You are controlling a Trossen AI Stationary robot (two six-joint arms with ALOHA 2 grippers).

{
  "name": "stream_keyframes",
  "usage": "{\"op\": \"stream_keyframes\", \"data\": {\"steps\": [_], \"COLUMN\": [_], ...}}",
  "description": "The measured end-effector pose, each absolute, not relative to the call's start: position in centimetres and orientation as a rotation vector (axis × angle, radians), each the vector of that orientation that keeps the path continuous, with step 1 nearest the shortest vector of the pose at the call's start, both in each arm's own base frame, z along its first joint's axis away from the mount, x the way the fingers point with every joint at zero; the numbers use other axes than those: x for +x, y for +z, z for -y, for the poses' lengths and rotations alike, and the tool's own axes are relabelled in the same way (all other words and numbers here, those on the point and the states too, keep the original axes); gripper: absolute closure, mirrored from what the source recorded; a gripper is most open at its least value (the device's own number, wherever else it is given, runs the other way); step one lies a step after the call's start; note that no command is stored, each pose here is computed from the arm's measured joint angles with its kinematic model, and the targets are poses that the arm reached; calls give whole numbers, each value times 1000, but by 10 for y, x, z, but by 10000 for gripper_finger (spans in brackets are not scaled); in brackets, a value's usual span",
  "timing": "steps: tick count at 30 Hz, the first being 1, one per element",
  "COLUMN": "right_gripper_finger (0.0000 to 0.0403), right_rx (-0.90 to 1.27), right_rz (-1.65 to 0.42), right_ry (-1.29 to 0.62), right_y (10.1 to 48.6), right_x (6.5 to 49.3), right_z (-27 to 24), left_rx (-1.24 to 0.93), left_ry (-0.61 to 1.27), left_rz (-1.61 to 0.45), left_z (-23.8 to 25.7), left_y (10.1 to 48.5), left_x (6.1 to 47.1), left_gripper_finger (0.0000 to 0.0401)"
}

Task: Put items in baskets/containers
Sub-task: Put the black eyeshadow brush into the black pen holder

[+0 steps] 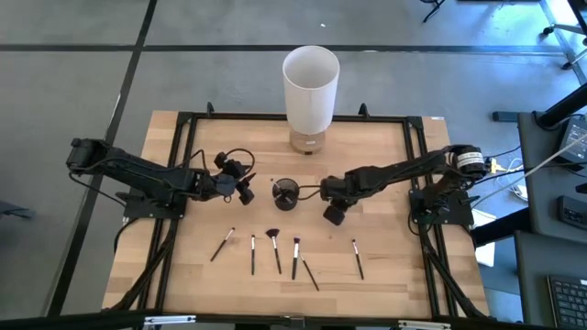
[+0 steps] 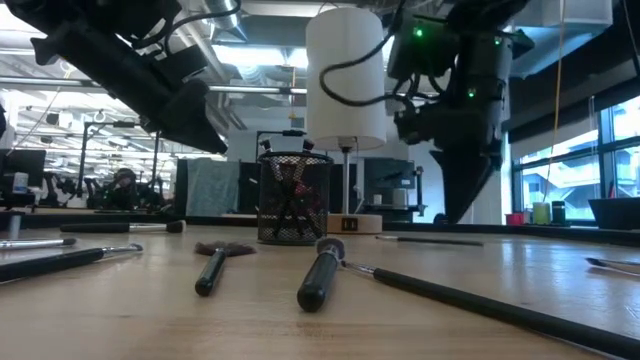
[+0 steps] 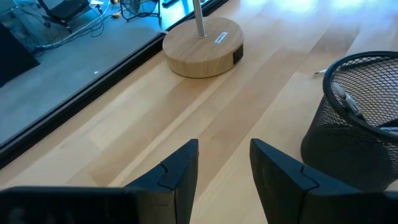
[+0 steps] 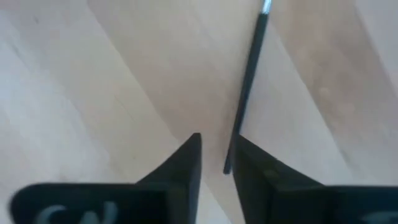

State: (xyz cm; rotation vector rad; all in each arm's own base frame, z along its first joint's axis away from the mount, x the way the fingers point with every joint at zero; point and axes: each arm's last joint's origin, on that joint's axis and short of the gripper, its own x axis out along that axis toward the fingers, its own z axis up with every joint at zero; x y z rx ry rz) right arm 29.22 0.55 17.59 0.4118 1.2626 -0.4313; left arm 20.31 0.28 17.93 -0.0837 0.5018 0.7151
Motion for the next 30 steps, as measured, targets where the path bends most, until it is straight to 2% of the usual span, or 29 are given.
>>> {"op": "stream_keyframes", "data": {"steps": [3,6,13,22,26,30], "right_gripper_finger": [278,261,254,254,274,324], "right_rx": [404,356,292,218,234,292], "right_rz": [-1282,-1216,-980,-1082,-1131,-1186], "right_ry": [-438,-473,-544,-594,-553,-470], "right_y": [173,174,178,143,131,125], "right_x": [292,297,316,324,327,327], "right_z": [-5,-2,11,26,28,27], "left_rx": [-73,-72,-71,-68,-72,-69], "left_ry": [715,715,714,713,707,708], "left_rz": [-506,-506,-506,-509,-510,-509], "left_z": [-4,-4,-4,-3,-2,-1], "left_y": [179,179,179,179,179,179], "left_x": [203,203,203,203,203,203], "left_gripper_finger": [260,260,260,260,260,260]}}
